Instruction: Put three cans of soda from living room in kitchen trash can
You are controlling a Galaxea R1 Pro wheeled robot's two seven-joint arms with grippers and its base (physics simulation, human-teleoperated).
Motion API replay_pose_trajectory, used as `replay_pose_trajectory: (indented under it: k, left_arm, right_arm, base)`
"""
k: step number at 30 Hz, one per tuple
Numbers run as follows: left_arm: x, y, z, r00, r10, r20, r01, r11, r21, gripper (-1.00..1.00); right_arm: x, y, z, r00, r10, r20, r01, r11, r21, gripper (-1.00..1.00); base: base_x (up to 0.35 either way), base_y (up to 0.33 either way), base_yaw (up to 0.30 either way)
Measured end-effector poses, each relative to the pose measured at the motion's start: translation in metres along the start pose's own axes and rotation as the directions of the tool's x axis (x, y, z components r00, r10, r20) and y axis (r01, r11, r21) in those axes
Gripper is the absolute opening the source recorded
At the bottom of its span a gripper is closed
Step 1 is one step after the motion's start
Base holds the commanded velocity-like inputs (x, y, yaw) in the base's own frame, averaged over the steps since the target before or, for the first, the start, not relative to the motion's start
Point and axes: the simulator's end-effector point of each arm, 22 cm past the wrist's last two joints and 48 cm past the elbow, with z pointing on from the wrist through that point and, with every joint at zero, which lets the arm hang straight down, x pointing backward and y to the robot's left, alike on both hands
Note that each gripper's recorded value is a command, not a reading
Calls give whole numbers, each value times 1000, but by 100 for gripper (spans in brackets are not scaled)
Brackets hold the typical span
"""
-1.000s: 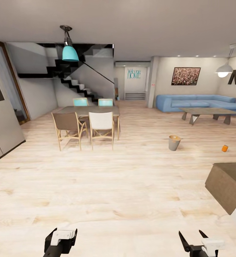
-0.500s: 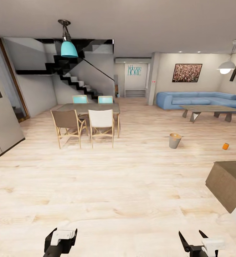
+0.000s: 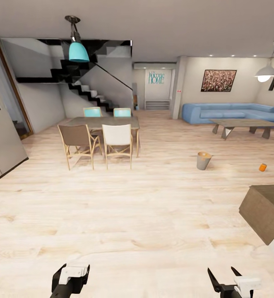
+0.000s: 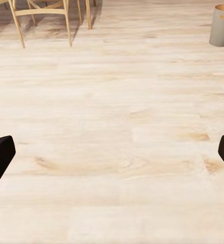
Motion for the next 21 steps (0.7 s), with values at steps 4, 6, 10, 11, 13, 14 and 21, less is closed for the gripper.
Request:
replay_pose_trajectory:
  k: [4,6,10,11,13,14,21]
  left_arm:
    - [1,0,0,1000,0,-2,0,1000,0,100]
    - [1,0,0,1000,0,-2,0,1000,0,100]
    - [1,0,0,1000,1,-3,-1,1000,1,100]
    - [1,0,0,1000,1,-3,-1,1000,1,100]
    - [2,-1,0,1000,1,-3,-1,1000,2,100]
    - [2,-1,0,1000,1,-3,-1,1000,2,100]
    - [2,-1,0,1000,1,-4,-1,1000,2,100]
  right_arm:
    - [2,0,0,1000,2,-3,-2,1000,0,100]
    - [2,1,0,1000,2,-4,-2,1000,0,100]
    - [2,1,0,1000,3,-4,-3,1000,0,100]
    - [2,1,0,1000,3,-4,-3,1000,0,100]
    - [2,1,0,1000,3,-4,-3,1000,0,100]
    - [2,1,0,1000,3,-4,-3,1000,0,100]
    - [2,1,0,1000,4,-4,-4,1000,0,100]
  base:
    - [35,12,-9]
    - [101,58,-84]
    - [167,104,-169]
    - [205,122,-202]
    - [227,127,-216]
    - [247,122,-226]
    - [280,97,-241]
